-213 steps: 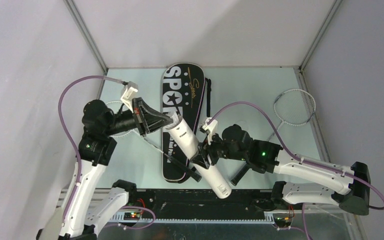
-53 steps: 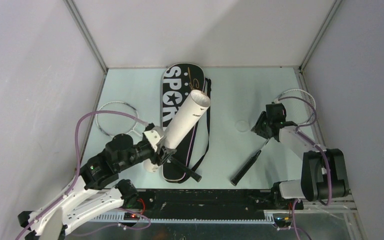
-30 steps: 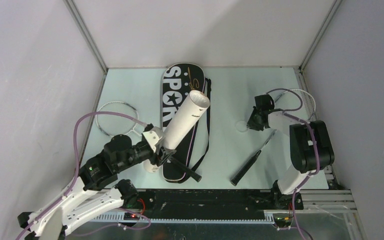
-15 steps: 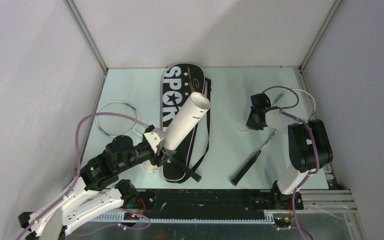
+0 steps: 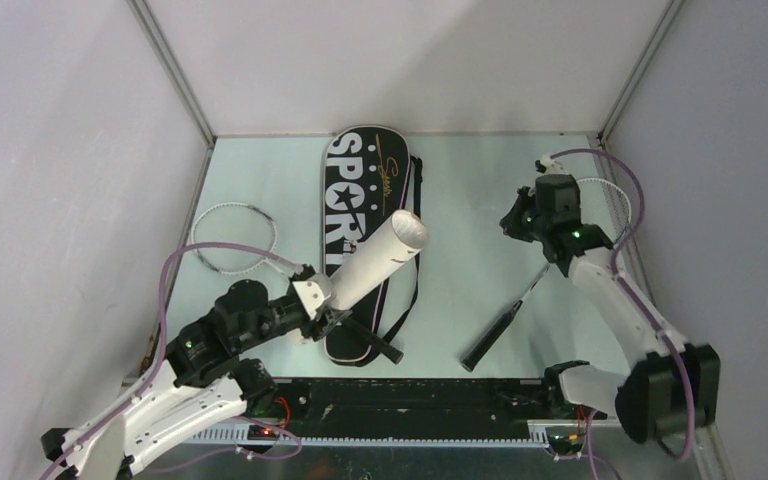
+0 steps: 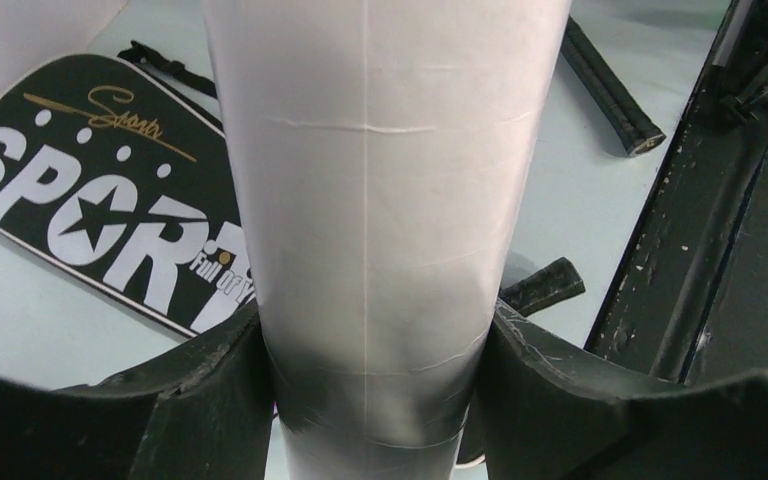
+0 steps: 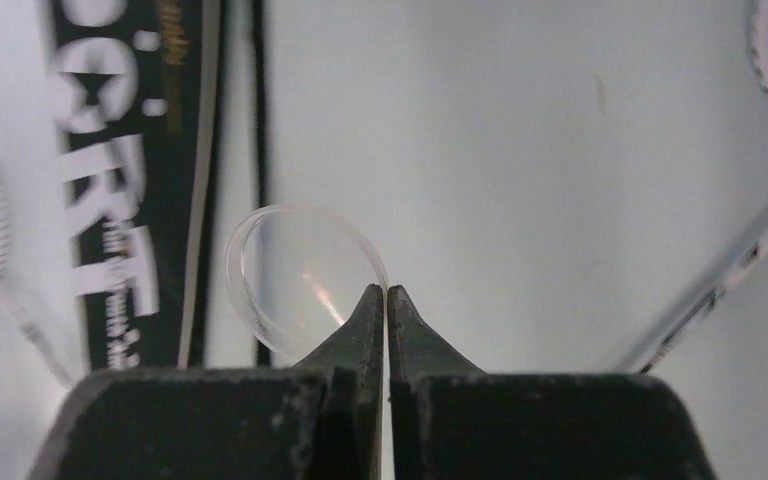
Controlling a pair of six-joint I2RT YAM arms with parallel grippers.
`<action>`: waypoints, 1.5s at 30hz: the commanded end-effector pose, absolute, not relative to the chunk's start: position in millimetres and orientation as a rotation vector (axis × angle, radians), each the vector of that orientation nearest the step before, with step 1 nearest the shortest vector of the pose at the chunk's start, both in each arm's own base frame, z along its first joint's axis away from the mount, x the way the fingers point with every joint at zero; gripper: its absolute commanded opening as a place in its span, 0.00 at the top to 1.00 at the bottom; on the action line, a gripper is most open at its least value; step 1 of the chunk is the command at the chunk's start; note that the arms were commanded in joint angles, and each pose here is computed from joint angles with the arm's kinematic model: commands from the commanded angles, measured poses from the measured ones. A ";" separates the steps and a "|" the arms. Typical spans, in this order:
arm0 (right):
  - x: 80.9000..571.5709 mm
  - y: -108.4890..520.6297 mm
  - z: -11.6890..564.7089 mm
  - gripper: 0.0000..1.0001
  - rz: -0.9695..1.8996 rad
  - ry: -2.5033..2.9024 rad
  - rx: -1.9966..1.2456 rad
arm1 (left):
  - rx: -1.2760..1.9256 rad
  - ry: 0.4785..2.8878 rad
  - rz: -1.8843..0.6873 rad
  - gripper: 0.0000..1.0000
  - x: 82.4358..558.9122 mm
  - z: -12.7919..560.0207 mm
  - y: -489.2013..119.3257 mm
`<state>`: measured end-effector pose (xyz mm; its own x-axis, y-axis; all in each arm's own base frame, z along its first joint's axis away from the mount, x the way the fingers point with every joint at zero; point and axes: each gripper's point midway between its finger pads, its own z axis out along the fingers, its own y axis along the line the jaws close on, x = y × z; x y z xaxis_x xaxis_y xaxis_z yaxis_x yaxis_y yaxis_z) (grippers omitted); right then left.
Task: Pack up the badminton gear
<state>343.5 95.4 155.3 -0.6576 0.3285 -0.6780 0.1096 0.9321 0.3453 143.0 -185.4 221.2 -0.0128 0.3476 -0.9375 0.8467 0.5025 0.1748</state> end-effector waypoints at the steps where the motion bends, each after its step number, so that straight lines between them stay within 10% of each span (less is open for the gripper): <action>1: 314.3 126.8 224.6 1.00 0.607 2.125 0.086 | 1.083 1.420 -0.551 0.64 144.1 250.7 -196.0; 20: 144.2 193.0 379.1 1.00 1.273 1.645 -0.416 | 1.280 1.424 -0.267 0.62 167.0 239.8 -181.0; 45: 150.4 206.6 345.7 1.00 1.247 1.792 -0.427 | 1.377 1.407 -0.179 0.62 177.5 235.2 -183.2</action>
<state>147.0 206.7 340.2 -0.5708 0.2026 -0.7957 -0.6824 0.4219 0.5970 171.4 -175.8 200.9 0.2020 0.6693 -0.7150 0.8186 0.2853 0.4984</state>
